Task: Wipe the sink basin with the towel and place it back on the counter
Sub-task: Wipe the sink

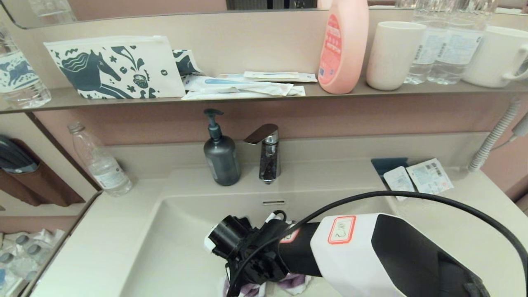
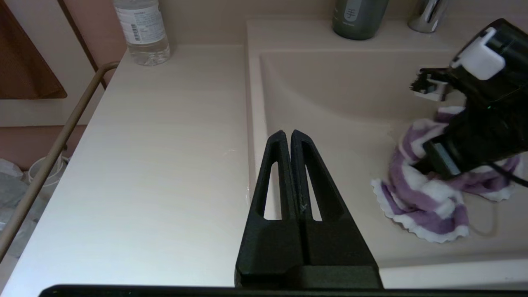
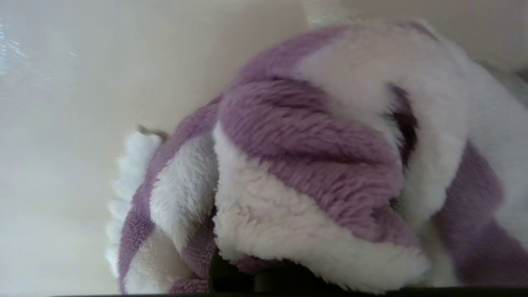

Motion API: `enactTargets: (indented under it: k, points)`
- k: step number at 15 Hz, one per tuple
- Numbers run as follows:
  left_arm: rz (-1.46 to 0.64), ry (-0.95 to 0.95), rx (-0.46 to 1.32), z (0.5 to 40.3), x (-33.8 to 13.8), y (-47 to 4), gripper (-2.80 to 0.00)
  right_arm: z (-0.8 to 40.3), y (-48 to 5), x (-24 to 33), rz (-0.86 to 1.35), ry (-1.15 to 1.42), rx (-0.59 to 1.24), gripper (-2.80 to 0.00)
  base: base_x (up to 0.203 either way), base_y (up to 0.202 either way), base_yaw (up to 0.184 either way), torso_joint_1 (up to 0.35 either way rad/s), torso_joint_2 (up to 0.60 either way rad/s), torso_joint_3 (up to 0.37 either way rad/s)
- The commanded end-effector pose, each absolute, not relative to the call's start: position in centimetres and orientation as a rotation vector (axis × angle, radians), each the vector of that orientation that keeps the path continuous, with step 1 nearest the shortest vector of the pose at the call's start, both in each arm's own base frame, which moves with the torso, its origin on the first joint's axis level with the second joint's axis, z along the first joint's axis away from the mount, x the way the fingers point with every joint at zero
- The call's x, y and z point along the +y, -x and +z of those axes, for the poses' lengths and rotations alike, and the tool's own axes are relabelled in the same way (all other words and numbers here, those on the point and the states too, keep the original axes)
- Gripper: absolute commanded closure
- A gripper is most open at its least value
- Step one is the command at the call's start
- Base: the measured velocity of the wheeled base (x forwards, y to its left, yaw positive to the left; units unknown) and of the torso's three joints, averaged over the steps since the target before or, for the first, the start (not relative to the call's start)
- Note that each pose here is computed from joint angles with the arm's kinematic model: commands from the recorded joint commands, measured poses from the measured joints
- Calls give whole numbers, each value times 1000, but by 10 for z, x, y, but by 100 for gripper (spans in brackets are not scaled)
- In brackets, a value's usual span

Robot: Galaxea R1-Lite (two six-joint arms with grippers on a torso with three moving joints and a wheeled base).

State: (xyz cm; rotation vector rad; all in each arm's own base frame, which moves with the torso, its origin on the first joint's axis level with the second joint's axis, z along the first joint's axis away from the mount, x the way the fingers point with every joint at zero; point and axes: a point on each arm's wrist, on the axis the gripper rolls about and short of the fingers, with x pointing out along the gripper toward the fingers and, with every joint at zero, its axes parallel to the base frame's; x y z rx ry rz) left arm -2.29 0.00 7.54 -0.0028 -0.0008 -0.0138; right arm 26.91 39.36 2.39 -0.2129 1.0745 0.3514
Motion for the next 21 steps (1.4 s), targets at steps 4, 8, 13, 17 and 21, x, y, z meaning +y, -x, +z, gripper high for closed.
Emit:
enactTargets:
  k: [4, 8, 13, 17, 21]
  points:
    - [-14, 3, 0, 75, 0, 23, 0, 97, -249, 334, 295, 179, 1074, 0, 0, 0, 0, 0, 0, 0]
    - [-14, 3, 0, 75, 0, 23, 0, 133, -216, 275, 247, 162, 1090, 0, 0, 0, 0, 0, 0, 0]
    - [-14, 3, 0, 75, 0, 23, 0, 179, -185, 211, 190, 92, 995, 0, 0, 0, 0, 0, 0, 0]
    - [-14, 3, 0, 75, 0, 23, 0, 207, -196, 157, 61, -9, 917, 0, 0, 0, 0, 0, 0, 0]
    - [-14, 3, 0, 75, 0, 23, 0, 224, -226, 144, 37, -146, 728, 0, 0, 0, 0, 0, 0, 0]
